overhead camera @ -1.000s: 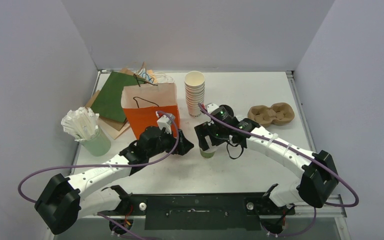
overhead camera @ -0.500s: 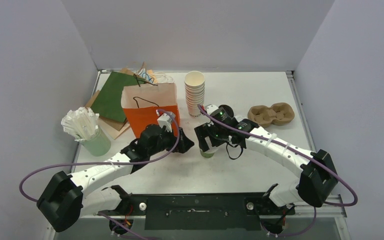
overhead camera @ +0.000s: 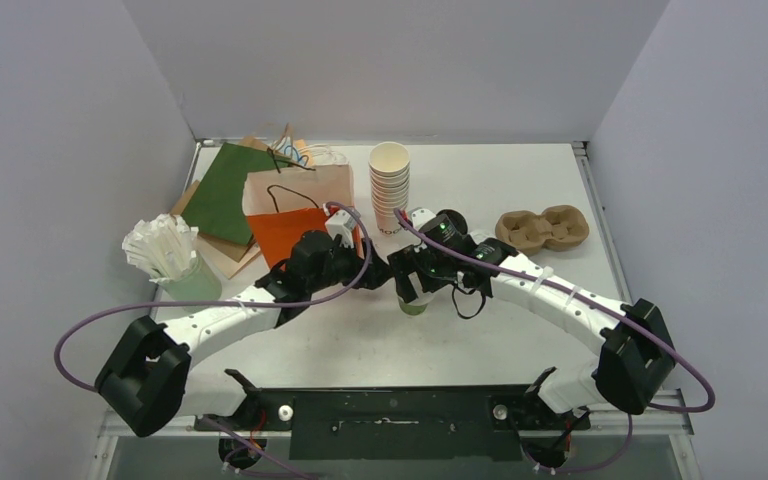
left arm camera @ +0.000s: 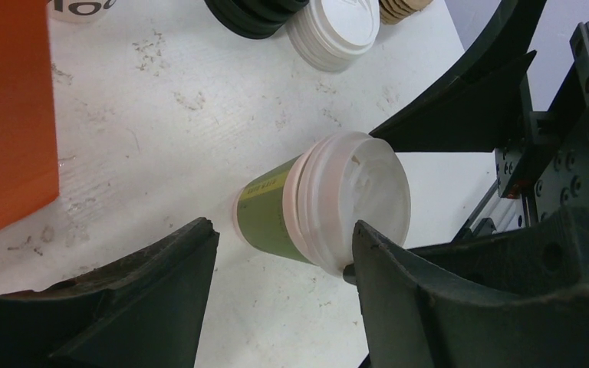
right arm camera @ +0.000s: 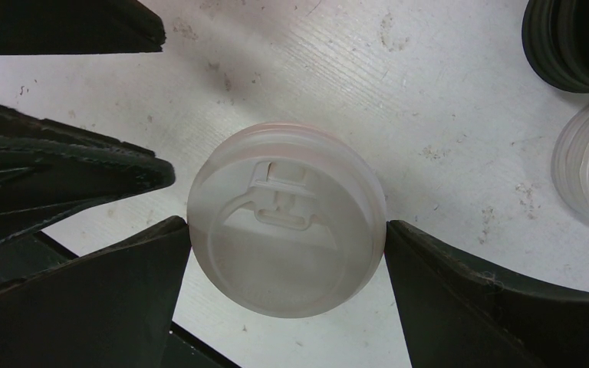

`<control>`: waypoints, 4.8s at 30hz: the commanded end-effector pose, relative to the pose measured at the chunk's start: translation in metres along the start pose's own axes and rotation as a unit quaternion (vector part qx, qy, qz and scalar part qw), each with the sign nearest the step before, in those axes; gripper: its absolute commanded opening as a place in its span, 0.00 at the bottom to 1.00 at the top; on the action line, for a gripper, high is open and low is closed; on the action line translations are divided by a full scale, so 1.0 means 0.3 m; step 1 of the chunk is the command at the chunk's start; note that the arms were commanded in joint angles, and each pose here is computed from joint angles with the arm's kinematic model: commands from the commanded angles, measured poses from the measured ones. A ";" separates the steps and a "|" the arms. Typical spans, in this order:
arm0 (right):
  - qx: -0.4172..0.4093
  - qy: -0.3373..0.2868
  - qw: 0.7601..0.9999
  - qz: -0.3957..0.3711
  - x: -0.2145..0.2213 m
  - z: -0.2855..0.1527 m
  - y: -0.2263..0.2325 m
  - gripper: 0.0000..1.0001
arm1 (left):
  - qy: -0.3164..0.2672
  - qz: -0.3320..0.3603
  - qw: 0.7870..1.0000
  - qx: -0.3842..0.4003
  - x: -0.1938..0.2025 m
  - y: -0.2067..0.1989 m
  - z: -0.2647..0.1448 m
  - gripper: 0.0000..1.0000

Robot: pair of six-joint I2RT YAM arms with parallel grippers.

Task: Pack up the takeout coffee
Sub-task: Close the cup lid on the coffee cup.

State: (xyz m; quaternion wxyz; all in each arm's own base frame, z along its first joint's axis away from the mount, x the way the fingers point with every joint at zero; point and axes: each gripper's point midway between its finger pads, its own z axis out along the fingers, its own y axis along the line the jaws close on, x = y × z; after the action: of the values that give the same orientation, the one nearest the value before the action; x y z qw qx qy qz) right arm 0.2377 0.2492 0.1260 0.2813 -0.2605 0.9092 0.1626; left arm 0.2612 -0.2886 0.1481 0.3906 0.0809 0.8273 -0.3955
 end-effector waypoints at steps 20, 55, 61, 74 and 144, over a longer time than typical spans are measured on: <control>-0.014 -0.033 0.999 -0.004 -0.037 -0.004 0.005 1.00 | 0.013 0.007 0.998 0.053 -0.024 -0.038 0.117 0.56; -0.001 -0.113 0.985 0.131 -0.059 -0.166 -0.137 0.52 | -0.004 0.037 0.997 0.066 -0.100 -0.147 0.075 0.57; -0.029 -0.114 0.982 0.150 -0.059 -0.153 -0.106 0.37 | 0.000 0.039 0.998 0.056 -0.096 -0.146 0.043 0.52; -0.049 -0.109 0.979 0.167 -0.047 -0.112 -0.087 0.29 | 0.020 0.030 0.998 0.058 -0.034 -0.147 0.046 0.46; -0.040 -0.072 0.983 0.167 -0.021 -0.049 -0.096 0.19 | 0.065 0.048 0.996 0.031 0.033 -0.112 0.097 0.22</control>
State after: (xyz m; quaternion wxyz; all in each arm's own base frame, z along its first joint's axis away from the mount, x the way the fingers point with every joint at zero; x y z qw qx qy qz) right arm 0.2439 0.2185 0.1299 0.2883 -0.1041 0.9163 0.2578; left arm 0.2517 -0.3263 0.1398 0.3418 0.1506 0.8421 -0.3891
